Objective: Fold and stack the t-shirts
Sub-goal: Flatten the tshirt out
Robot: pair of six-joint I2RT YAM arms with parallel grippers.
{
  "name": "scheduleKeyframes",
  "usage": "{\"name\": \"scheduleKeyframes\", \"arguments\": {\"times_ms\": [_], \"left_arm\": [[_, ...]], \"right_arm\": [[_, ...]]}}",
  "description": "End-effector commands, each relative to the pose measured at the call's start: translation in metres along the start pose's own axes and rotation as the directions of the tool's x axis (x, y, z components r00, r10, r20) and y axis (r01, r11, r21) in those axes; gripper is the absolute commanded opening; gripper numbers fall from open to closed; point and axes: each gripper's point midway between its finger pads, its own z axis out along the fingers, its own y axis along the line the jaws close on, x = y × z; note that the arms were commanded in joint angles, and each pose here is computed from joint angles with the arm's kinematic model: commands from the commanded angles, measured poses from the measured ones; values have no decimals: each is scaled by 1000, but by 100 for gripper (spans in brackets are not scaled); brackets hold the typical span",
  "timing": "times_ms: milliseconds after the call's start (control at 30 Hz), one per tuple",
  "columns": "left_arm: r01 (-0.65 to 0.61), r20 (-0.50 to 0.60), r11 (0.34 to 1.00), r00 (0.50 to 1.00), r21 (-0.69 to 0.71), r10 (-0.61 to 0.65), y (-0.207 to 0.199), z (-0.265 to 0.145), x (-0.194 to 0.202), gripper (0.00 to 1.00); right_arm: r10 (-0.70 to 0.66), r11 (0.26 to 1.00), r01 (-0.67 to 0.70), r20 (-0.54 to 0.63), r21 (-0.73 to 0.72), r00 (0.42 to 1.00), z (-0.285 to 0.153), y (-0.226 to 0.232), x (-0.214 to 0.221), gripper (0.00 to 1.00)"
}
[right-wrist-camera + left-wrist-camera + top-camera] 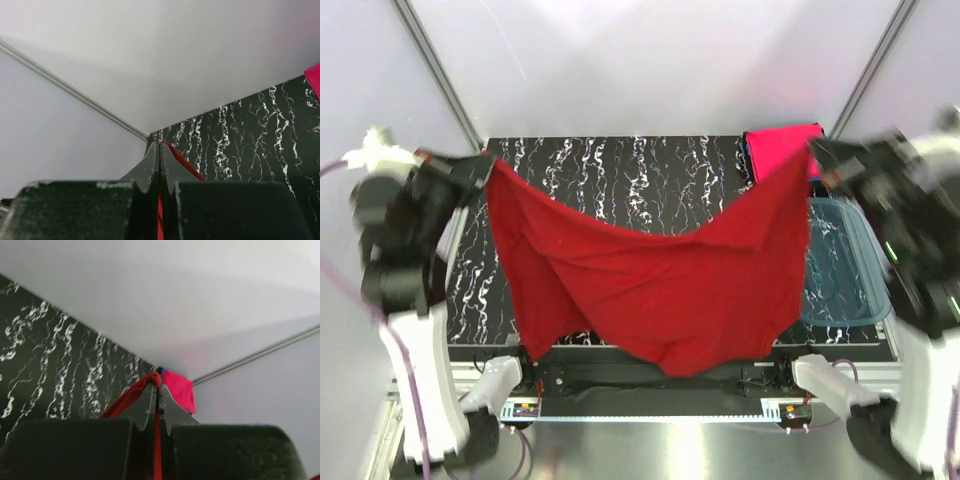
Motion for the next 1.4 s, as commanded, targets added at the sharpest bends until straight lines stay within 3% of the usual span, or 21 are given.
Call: {"name": "scheduleKeyframes", "arguments": {"times_ms": [0,133,167,233,267,300,333,467,567,600,633,733,833,867,933,967,1033,1133,1367], "left_arm": [[-24,-173,998,985,-63,13,44,77,26,0],[-39,-197,990,980,-138,11,73,129,26,0],[-38,-188,990,982,-138,12,72,147,18,0],[-39,-148,992,989,-122,20,63,164,2,0],[-38,-115,995,993,-96,27,50,175,-17,0],[-29,-108,997,994,-66,22,38,179,-25,0],[-24,-90,999,996,-49,19,30,183,-34,0],[-15,20,997,1000,73,13,-25,173,-83,0],[-38,50,990,998,138,31,-52,154,-94,0],[-42,39,988,999,148,36,-53,150,-92,0],[-57,45,984,998,166,50,-61,136,-91,0],[-84,30,991,996,100,82,-35,126,-76,0],[-117,45,993,992,30,116,-11,94,-56,0],[-114,-11,993,993,-24,114,19,98,-34,0],[-114,-50,992,993,-52,111,39,91,-14,0],[-115,-95,990,990,-86,107,62,85,8,0],[-112,-136,987,986,-118,96,85,76,31,0],[-121,-219,972,973,-200,76,141,50,86,0],[-53,-255,908,965,-416,-61,233,-5,164,0]], "right_arm": [[-54,997,59,-137,39,989,113,-23,43,0],[-119,990,131,-186,52,975,196,-37,61,0],[-133,991,136,-142,9,981,206,-19,42,0],[-157,985,167,-190,41,969,251,-39,63,0],[-162,987,163,-118,-3,980,252,-15,35,0],[-159,986,165,-148,27,976,278,-34,48,0],[-156,986,162,-151,28,976,280,-33,45,0],[-143,987,145,28,-76,989,257,7,-21,0],[-176,984,179,109,-21,978,229,7,-54,0],[-192,981,195,140,-7,971,222,5,-65,0],[-199,980,196,94,36,975,226,-13,-52,0],[-226,973,217,121,79,967,189,-11,-64,0],[-204,970,204,-11,131,979,177,-44,-21,0],[-192,976,195,-34,99,981,161,-38,-14,0],[-151,982,161,-109,95,983,152,-50,13,0],[-123,985,144,-199,94,972,140,-68,47,0],[-81,987,113,-258,115,963,125,-87,76,0],[18,965,91,-407,247,913,82,-158,159,0],[149,932,48,-502,359,852,-13,-213,237,0]]}}
